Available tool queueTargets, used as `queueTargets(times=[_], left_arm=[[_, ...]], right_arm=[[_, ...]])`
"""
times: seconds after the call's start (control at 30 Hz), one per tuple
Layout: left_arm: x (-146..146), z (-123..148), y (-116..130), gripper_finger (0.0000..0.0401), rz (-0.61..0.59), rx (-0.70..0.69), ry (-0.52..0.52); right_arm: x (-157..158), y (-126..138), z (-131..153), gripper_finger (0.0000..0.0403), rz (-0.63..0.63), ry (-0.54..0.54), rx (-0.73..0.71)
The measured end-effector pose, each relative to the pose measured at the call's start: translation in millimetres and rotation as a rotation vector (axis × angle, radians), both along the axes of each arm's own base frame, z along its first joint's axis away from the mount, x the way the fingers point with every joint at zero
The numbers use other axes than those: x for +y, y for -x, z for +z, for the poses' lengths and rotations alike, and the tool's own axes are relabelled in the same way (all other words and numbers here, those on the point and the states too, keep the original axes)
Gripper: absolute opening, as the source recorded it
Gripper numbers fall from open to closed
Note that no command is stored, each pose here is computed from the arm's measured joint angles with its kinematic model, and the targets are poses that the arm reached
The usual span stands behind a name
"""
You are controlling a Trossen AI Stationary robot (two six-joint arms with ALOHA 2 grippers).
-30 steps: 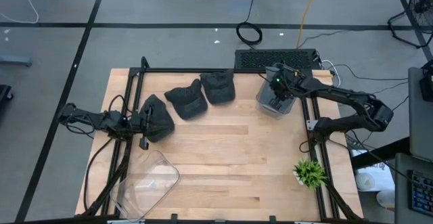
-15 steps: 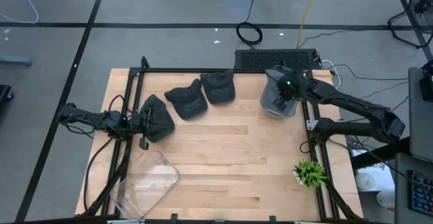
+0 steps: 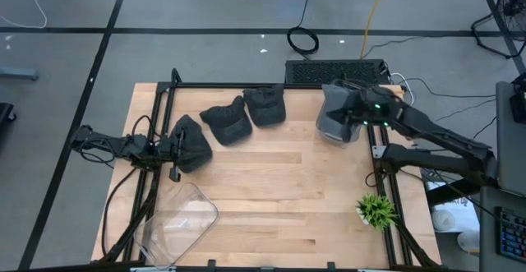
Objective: Pick & Place hat
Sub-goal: Put the bottom black cap into the bottom transparent bin
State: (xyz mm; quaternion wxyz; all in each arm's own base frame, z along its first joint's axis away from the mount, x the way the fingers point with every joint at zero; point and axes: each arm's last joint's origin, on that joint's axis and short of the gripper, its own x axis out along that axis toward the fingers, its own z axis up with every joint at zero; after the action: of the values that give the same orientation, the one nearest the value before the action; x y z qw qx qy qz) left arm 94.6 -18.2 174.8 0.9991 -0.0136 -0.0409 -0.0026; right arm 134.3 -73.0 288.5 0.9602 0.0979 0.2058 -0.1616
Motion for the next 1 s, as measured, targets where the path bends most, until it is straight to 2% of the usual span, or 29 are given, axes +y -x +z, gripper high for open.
queueTargets(times=[0.2,0.43,0.77,1.0], left_arm=[[0.0,0.2,0.0,0.0076,0.000,-0.001,0.000],[0.0,0.2,0.1,0.0076,0.000,-0.001,0.000],[0.0,0.0,0.0,0.0076,0.000,0.000,0.000],[0.0,0.1,0.0,0.0076,0.000,0.000,0.000]], right_arm=[[23.4,21.6,4.6,0.0000,-0.010,0.117,-0.199],[36.5,37.4,-27.6,0.0000,-0.028,0.203,-0.313],[42.1,29.1,-83.5,0.0000,0.015,0.203,-0.386],[52.0,24.6,-97.7,0.0000,0.112,0.228,-0.409]])
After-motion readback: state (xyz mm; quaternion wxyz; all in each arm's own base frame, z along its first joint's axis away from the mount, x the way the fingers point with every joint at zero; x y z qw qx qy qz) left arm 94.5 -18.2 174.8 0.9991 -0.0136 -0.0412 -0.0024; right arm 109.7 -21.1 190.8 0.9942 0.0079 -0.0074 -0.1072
